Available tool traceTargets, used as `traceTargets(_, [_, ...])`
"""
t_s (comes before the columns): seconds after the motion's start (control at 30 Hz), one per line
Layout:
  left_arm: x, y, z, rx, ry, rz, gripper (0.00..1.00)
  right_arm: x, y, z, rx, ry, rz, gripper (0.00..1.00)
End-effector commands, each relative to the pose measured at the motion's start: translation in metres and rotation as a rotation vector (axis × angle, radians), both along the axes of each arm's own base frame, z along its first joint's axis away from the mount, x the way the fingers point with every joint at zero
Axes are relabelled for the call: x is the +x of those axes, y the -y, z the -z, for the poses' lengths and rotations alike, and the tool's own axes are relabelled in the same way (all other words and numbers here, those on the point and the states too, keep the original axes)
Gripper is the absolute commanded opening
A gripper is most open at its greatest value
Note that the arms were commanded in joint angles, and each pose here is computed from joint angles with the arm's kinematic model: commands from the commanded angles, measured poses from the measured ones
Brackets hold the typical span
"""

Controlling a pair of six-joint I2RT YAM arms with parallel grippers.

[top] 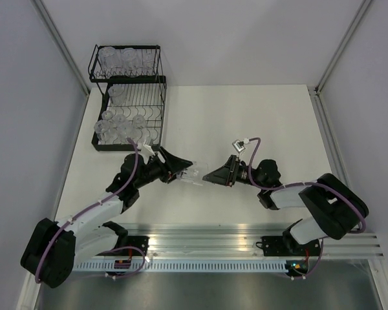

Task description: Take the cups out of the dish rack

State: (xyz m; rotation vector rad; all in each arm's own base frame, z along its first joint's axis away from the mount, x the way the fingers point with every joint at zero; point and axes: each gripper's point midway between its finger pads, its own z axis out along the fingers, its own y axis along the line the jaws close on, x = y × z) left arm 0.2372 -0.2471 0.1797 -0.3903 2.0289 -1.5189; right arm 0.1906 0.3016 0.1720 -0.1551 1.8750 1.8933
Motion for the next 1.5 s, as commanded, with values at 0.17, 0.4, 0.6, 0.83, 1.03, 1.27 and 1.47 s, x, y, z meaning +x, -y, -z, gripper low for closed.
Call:
traceTargets(0.17, [-0.006,0.021,0.031,0.070,-0.093,0.016,0.02,0.006,-0.010,-0.080,0.107,0.465,0.091,0.70])
traceTargets(0.4, [-0.014,0.047,0.019,-0.016,-0.073,0.056,0.02,-0.004,-0.022,-0.078,0.098,0.478,0.041,0.23])
traceTargets(0.6, [-0.011,0.049,0.012,-0.028,-0.063,0.048,0.17,-0.005,-0.020,-0.082,0.109,0.489,0.052,0.01])
traceTargets(0.83, [0.002,0.028,0.019,0.018,-0.081,-0.090,1.00,-0.003,-0.013,-0.080,0.052,0.504,0.100,0.01])
traceTargets(1.03, [0.022,-0.014,0.002,0.089,0.000,-0.294,1.00,0.022,0.000,-0.058,-0.190,0.464,0.217,0.01])
traceTargets(1.27, [0.018,-0.056,0.000,0.411,0.060,-0.362,1.00,0.095,0.136,0.005,-1.197,0.249,0.697,0.01])
traceTargets(1.47, [0.009,-0.062,0.005,0.542,0.069,-0.287,1.00,0.090,0.203,0.039,-1.597,0.052,0.657,0.01])
